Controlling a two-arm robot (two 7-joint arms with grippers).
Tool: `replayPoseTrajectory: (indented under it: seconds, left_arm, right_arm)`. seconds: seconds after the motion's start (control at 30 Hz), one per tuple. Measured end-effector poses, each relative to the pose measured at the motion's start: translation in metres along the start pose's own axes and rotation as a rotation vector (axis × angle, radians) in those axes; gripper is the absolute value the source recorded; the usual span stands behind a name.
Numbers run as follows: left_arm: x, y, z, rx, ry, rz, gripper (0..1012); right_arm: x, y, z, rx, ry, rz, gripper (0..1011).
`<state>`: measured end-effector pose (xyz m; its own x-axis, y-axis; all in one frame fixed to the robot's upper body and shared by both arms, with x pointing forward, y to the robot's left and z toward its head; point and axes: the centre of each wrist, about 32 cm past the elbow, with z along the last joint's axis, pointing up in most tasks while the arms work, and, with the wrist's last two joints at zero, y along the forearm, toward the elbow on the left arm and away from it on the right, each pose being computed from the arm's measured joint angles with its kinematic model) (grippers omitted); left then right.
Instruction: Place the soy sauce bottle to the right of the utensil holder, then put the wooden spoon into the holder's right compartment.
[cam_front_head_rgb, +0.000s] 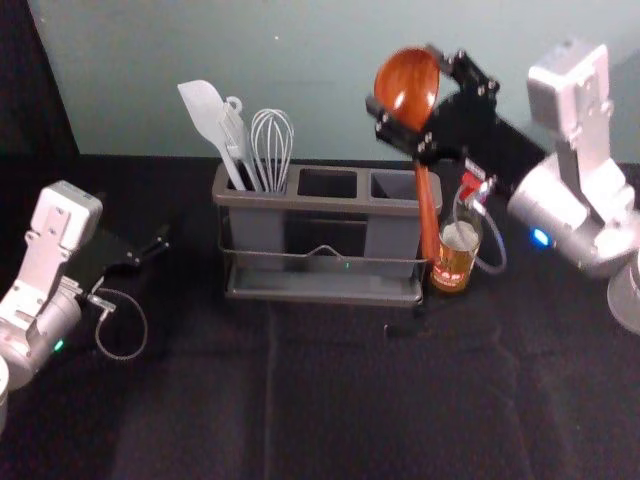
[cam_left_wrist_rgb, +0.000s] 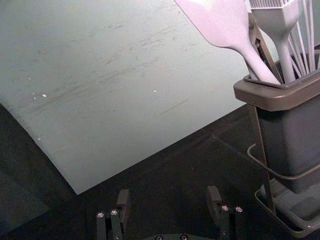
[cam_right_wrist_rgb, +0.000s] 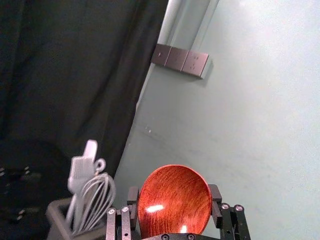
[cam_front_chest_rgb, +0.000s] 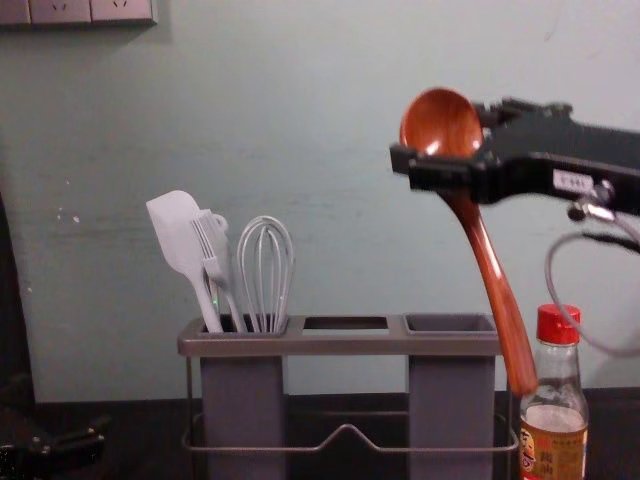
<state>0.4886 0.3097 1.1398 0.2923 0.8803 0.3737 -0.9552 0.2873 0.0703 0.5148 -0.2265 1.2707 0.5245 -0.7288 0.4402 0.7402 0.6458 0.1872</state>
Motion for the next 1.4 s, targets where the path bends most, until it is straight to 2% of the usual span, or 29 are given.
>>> replayPoseTrajectory:
  seconds: [0.27,0.6,0.83,0.97,1.4]
  left_arm:
    - [0.0,0.0,0.0,0.0,0.0,0.0,1005]
    - [0.0,0.0,0.0,0.0,0.0,0.0,1005]
    - [0.0,0.0,0.0,0.0,0.0,0.0,1005]
    - [0.0,0.0,0.0,0.0,0.0,0.0,1005]
    - [0.0,0.0,0.0,0.0,0.0,0.0,1005]
  right_arm:
    - [0.015,0.021,0.009,0.03,-0.037,-0.006,843]
    - [0.02,0.041,0.005,0.074,-0.08,-0.023,843]
    - [0.02,0.052,-0.007,0.128,-0.113,-0.027,843]
    - [0.018,0.056,-0.019,0.159,-0.125,-0.03,843]
    - [0.004,0.055,-0.052,0.21,-0.148,-0.044,843]
